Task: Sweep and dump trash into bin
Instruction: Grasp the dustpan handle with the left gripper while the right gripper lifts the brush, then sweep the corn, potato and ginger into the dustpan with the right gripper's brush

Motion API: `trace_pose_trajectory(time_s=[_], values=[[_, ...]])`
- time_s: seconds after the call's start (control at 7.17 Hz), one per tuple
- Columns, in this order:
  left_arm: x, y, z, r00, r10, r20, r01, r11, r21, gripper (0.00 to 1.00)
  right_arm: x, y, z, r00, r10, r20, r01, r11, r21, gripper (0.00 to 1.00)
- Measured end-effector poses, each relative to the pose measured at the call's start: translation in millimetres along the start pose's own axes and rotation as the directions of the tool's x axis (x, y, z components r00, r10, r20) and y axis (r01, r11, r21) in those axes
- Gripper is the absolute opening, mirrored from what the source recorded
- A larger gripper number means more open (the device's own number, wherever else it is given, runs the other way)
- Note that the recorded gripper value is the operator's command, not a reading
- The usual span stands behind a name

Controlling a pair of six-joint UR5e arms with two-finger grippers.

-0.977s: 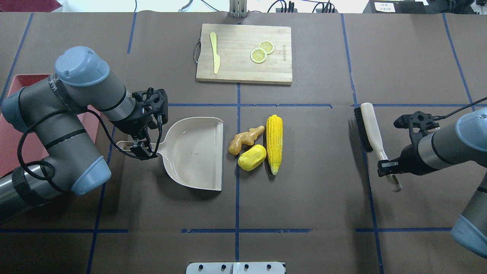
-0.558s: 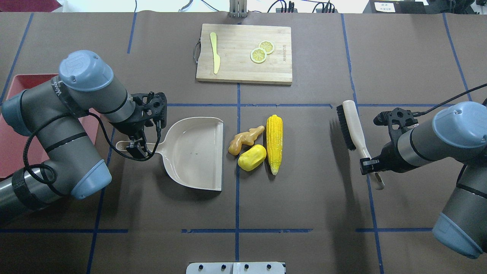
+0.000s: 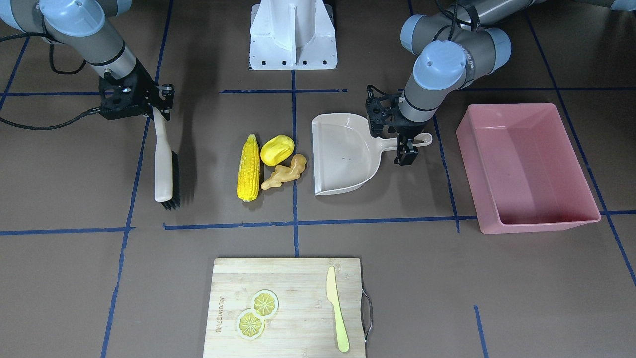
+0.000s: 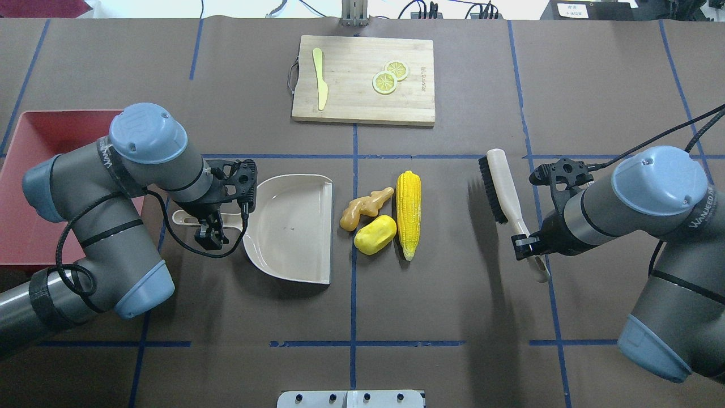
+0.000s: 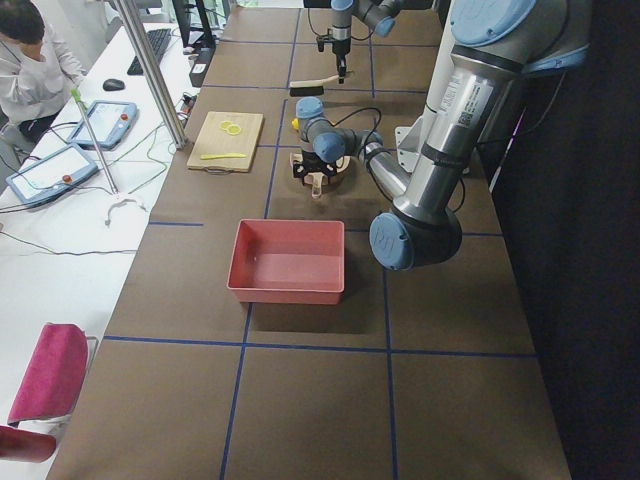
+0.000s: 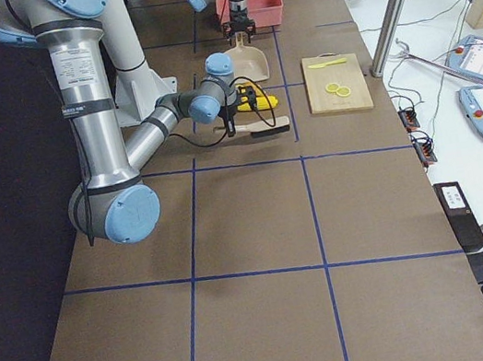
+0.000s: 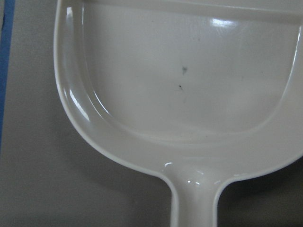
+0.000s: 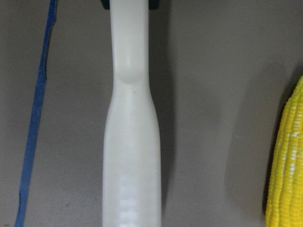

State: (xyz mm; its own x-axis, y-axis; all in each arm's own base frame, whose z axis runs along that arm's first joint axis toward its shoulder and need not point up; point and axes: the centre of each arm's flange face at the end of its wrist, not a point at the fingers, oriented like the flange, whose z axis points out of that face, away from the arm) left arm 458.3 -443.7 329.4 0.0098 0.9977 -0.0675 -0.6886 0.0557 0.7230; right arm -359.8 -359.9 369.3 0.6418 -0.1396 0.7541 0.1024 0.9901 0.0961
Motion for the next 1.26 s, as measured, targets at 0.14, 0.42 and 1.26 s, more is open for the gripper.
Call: trace_pose_trajectory(time_s=[0.14,0.42,1.26], values=[[4,-2,5,1.000,0.003,-0.008,-0.003,1.000,-0.005,0.72,-9,3,5,1.000,-0.011,0.000,0.011,1.000,-0.011,0.00],[8,-4,12,1.000,0.004,-0.019,-0.004,1.000,-0.012,0.42,-30,5,14,0.999,-0.035,0.006,0.035,0.999,-0.017,0.00],[11,-15,10,0.999,-0.008,-0.032,0.007,0.999,-0.035,0.13,-60,9,18,0.999,0.016,0.033,-0.015,1.000,-0.026,0.00]])
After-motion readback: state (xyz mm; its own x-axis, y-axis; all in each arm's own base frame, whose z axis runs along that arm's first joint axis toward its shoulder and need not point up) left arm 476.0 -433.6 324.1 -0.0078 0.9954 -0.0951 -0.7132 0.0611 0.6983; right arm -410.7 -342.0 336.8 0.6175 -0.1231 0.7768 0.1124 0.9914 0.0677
